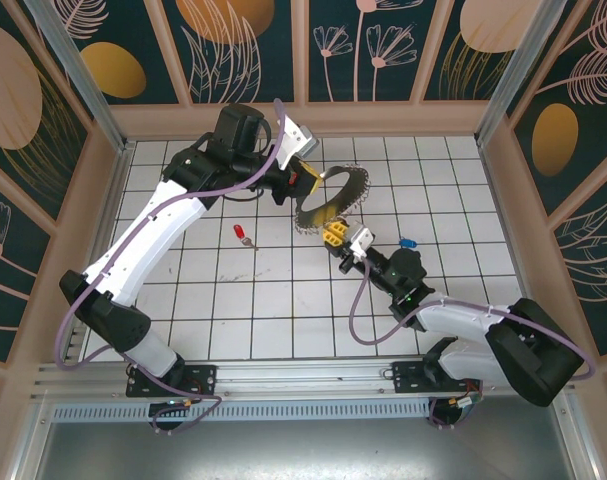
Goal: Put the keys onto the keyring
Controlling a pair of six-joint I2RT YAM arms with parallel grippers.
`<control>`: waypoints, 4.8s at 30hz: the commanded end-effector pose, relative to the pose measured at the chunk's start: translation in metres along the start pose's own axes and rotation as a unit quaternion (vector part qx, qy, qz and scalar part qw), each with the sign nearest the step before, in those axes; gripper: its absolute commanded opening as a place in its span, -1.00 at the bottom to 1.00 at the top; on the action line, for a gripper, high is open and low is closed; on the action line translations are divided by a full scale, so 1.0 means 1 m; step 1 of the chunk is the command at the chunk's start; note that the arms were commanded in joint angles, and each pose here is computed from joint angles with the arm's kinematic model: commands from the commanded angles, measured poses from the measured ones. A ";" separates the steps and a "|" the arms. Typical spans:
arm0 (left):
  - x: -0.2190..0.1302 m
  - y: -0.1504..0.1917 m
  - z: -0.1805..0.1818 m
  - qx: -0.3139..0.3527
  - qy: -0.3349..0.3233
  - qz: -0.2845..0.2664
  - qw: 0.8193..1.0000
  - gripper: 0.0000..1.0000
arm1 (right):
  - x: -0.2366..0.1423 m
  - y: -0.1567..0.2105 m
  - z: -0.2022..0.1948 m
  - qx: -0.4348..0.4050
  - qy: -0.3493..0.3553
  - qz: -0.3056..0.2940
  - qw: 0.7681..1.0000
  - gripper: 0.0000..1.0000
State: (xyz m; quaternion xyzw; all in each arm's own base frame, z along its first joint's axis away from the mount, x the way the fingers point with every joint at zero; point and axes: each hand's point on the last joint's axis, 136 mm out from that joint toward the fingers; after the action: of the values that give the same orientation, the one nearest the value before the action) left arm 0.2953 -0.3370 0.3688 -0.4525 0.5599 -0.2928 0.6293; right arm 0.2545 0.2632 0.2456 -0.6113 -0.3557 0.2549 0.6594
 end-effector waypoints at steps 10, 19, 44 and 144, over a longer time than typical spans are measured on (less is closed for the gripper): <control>-0.017 -0.028 -0.010 0.028 -0.001 -0.052 0.998 -1.00 | 0.008 -0.020 0.006 -0.048 0.001 -0.019 0.999 -0.53; -0.027 -0.028 -0.021 0.075 -0.007 -0.085 0.993 -1.00 | -0.001 -0.023 -0.003 -0.055 0.028 -0.022 0.998 -0.69; -0.032 -0.031 -0.020 0.085 -0.020 -0.092 0.992 -1.00 | 0.001 -0.024 0.002 -0.065 0.008 -0.009 0.998 -0.89; -0.037 -0.036 -0.014 0.078 -0.047 -0.112 0.990 -1.00 | -0.013 -0.024 0.001 -0.036 0.015 -0.012 0.999 -0.67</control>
State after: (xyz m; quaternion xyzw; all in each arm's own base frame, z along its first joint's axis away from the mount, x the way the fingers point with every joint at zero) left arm 0.2861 -0.3230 0.3936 -0.4715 0.4746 -0.3495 0.6560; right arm 0.2554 0.2479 0.2523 -0.6568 -0.3265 0.2218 0.6425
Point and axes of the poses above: each hand's point on the last joint's axis, 136 mm out from that joint toward the fingers, its own x axis out along the fingers, its own z axis along the line the jaws close on, y = z × x, and after that the axes turned 14 degrees about x, right-handed
